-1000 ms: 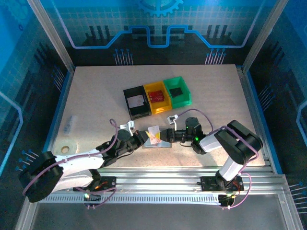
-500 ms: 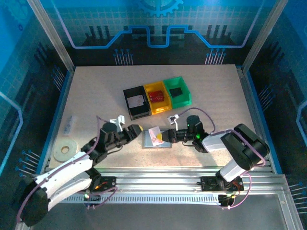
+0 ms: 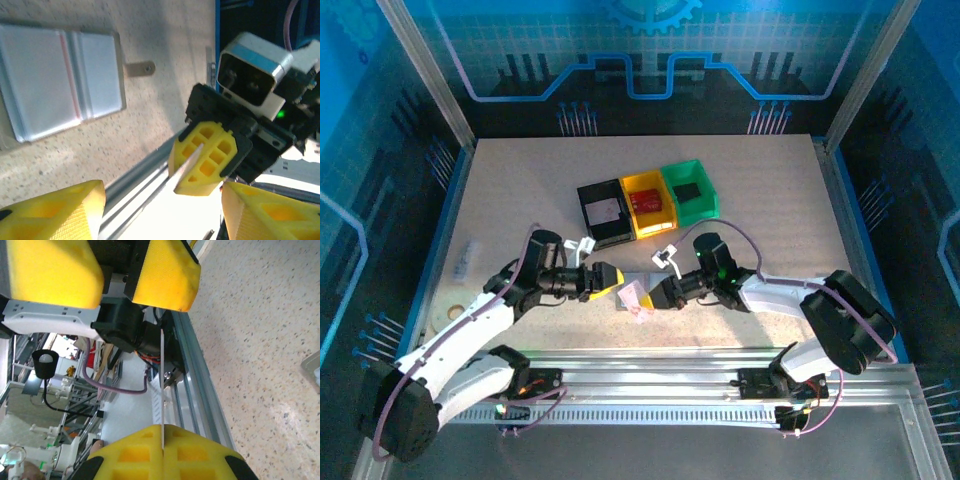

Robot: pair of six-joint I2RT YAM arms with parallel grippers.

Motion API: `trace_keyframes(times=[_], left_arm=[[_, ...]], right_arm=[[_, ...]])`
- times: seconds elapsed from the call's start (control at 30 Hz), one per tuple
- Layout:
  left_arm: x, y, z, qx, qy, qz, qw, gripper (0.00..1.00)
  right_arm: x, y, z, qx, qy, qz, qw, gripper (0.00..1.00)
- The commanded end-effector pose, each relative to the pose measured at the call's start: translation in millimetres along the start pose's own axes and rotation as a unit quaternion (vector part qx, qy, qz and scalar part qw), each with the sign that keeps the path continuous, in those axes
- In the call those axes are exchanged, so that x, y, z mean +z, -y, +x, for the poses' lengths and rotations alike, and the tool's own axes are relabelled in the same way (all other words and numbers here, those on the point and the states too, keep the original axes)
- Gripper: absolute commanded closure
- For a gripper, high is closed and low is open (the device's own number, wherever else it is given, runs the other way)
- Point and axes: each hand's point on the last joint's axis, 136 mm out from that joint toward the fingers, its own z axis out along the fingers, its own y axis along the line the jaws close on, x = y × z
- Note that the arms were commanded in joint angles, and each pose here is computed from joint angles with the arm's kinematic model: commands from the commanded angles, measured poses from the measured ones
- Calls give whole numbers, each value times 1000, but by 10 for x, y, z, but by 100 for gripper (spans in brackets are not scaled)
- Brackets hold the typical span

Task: Take the credit cards out of the card holder

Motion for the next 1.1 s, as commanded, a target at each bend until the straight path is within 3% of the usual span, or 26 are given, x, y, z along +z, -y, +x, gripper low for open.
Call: trace_keyframes(times=[0.0,0.5,1.07], left_arm=[[-60,196,216,23,-55,18,998,38],[-57,469,714,75,-170,51,981,45],[-44,546,770,76,-196,79,974,75]], right_arm=[[27,-112,106,-6,-29,-35,999,100],[100,-468,165,-27,-59,-139,988,100],[174,-362,267,-24,-81,-98,992,100]])
